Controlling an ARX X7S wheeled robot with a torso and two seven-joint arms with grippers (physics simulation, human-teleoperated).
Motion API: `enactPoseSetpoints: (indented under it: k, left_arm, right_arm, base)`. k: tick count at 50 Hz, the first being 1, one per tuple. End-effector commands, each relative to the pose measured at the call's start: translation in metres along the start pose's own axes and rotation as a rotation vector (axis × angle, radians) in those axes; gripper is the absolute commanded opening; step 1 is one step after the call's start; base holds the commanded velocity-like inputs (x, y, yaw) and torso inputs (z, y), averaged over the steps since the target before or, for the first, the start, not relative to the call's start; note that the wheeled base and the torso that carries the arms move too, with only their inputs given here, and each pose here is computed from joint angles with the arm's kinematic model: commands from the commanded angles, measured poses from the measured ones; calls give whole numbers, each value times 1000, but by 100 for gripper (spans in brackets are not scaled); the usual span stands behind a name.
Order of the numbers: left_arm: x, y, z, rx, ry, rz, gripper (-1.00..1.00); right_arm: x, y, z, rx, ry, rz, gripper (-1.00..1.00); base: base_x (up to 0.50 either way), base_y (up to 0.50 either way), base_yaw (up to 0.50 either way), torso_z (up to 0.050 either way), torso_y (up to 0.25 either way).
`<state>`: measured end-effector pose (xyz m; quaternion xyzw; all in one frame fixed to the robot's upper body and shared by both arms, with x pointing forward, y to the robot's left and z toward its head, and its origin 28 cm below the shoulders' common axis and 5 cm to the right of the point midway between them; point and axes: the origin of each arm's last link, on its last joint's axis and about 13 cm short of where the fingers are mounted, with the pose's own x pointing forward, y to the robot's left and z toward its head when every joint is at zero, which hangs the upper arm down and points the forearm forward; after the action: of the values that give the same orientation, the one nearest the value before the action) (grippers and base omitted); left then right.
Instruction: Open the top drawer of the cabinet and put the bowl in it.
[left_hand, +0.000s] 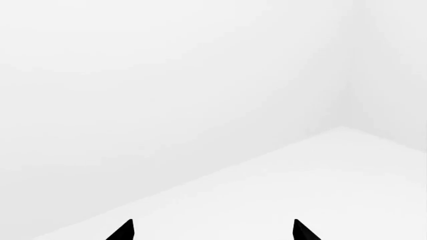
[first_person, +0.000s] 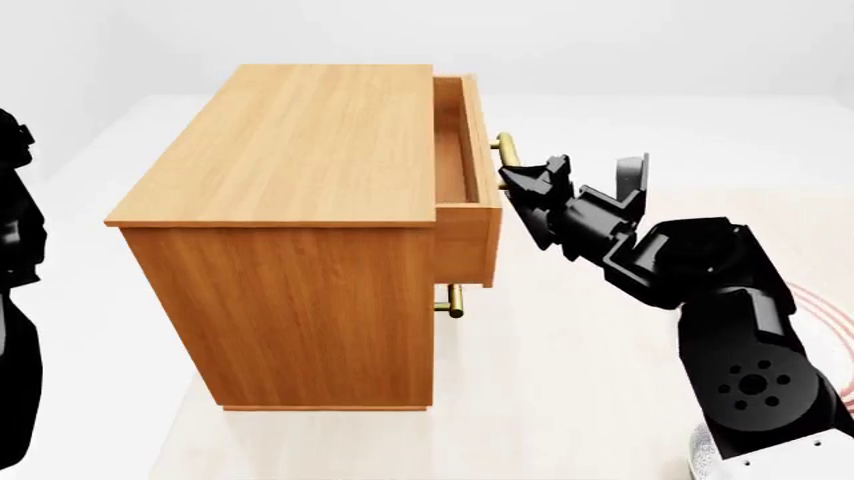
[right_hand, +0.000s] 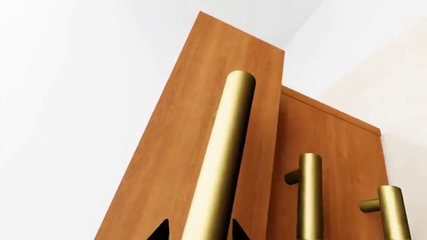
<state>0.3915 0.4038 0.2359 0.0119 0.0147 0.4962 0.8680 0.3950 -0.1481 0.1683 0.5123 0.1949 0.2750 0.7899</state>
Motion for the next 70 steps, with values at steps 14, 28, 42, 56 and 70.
enactPoseSetpoints:
  k: [14, 28, 42, 56, 70]
  left_arm:
    - [0, -1, 2, -5, 1, -2, 100]
    - [-1, -2, 3, -9, -1, -5, 100]
    - [-1, -2, 4, -12, -1, -5, 100]
    - [-1, -2, 4, -14, -3, -6, 100]
    - [-1, -2, 5, -16, -5, -5, 100]
  right_arm:
    - [-22, 5, 31, 8, -152, 35, -100]
    - [-34, 3, 40, 3, -183, 29, -100]
    - [-42, 1, 46, 6, -216, 20, -100]
    - [-40, -1, 44, -24, -185, 24, 100]
    - [-40, -4, 42, -29, -174, 16, 100]
  base:
    - [0, 0, 0, 0, 0]
    - [1, 0, 0, 0, 0]
    - [2, 0, 0, 0, 0]
    - [2, 0, 0, 0, 0]
    - [0, 0, 0, 1, 0]
